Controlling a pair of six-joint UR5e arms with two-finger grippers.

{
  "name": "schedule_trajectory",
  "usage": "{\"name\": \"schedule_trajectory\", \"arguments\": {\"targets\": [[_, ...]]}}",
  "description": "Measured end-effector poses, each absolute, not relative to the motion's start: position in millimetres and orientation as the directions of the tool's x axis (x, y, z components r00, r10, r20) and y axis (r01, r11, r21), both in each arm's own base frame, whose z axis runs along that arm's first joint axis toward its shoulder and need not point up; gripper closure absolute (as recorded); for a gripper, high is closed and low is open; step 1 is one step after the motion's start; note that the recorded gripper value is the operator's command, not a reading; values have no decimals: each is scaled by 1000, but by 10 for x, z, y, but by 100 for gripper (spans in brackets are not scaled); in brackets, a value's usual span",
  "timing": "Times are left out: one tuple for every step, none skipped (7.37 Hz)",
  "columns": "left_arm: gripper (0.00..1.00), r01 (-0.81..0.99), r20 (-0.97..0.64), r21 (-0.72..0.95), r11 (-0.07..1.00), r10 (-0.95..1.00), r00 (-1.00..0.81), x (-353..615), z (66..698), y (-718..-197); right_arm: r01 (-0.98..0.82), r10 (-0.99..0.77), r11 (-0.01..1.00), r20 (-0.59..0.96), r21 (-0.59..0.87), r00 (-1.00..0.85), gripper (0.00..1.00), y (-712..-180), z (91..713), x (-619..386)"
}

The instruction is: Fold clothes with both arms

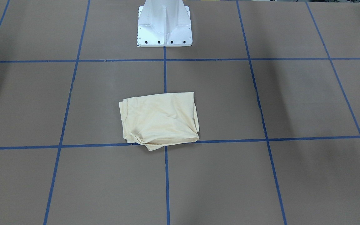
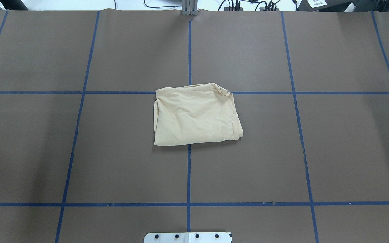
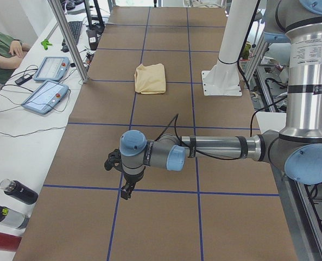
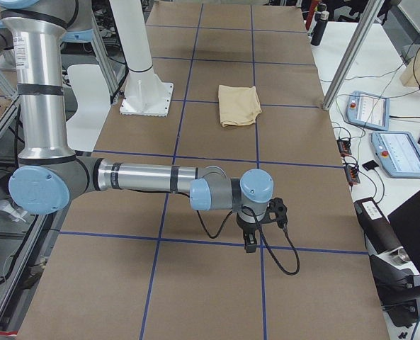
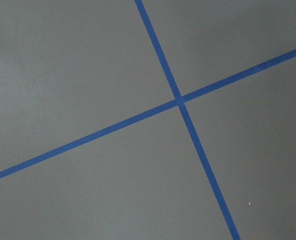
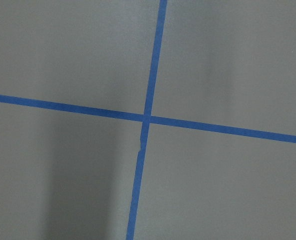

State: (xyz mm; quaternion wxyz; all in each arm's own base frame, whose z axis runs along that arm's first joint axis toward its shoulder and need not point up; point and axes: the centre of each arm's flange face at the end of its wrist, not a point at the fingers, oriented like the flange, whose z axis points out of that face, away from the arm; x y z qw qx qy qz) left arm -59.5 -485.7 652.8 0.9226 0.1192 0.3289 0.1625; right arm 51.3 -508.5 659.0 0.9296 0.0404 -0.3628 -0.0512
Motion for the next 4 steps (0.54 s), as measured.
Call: {"name": "schedule_trajectory", "arguments": {"targets": [[0,-222,-568,327,919,378,731,-594,6527,-4852,62,-119,992,671,109,732,0,-5085,6586,511],[0,-223,-568,326,919,379,731,-594,6540,-4835,58,-114,993,672,105,732,0,-5086,6583,510],[0,-225,-569,325,919,380,730,-593,6560,-4809,56,-112,993,672,104,732,0,-5087,6582,510],[0,-226,-569,325,918,381,729,-593,6572,-4791,55,-111,993,672,104,732,0,-5089,6577,509]]}}
